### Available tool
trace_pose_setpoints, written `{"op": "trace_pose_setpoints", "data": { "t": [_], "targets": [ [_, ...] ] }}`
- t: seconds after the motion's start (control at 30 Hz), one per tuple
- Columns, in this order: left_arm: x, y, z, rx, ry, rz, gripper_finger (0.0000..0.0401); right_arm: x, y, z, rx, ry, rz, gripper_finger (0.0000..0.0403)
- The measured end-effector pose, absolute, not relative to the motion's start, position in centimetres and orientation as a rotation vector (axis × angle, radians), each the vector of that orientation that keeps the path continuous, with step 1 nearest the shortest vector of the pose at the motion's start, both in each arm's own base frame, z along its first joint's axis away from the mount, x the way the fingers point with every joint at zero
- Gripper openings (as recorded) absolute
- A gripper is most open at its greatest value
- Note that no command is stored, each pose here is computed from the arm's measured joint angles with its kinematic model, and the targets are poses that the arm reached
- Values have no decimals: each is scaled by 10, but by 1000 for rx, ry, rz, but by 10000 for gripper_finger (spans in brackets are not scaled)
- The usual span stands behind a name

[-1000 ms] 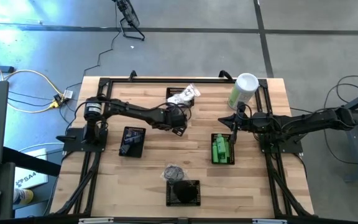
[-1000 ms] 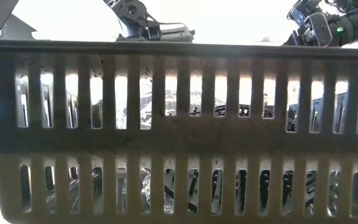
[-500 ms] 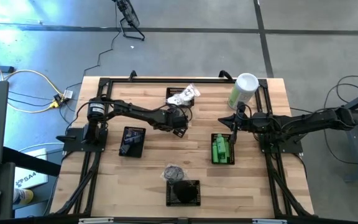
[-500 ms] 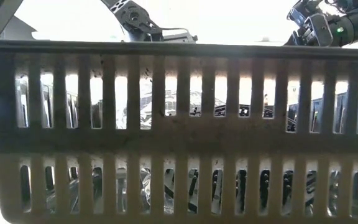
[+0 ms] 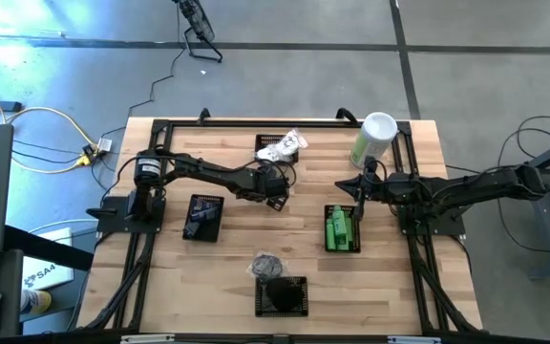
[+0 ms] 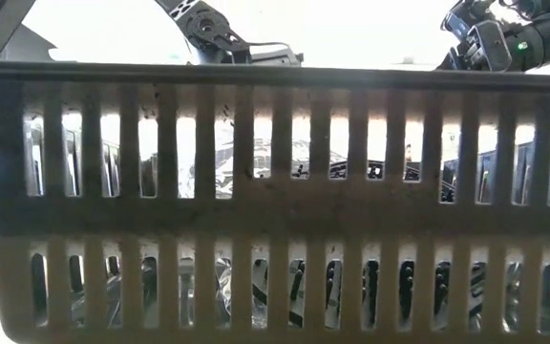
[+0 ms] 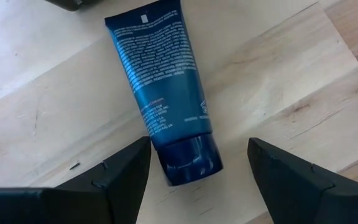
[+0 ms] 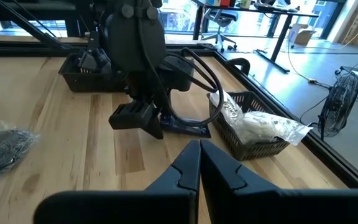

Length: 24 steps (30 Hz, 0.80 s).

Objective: Pick & Place Travel size toiletries
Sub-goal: Put the blue bottle into the middle left black bin

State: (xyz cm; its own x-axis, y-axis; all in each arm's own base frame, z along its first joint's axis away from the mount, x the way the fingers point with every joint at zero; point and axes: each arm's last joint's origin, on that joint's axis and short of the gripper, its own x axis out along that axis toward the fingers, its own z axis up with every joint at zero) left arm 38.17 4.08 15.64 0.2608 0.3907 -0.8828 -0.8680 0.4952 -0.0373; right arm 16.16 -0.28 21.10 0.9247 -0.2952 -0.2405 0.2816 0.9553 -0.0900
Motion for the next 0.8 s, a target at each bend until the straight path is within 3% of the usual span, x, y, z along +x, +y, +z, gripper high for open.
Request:
{"op": "trace_pose_setpoints", "data": {
  "t": [0.67, 0.8],
  "targets": [
    [382, 41, 156, -596, 958, 925, 262, 162, -3, 211, -54, 255, -296, 4],
    [381, 41, 156, -594, 962, 927, 246, 162, -3, 211, -54, 255, -296, 4]
  ]
}}
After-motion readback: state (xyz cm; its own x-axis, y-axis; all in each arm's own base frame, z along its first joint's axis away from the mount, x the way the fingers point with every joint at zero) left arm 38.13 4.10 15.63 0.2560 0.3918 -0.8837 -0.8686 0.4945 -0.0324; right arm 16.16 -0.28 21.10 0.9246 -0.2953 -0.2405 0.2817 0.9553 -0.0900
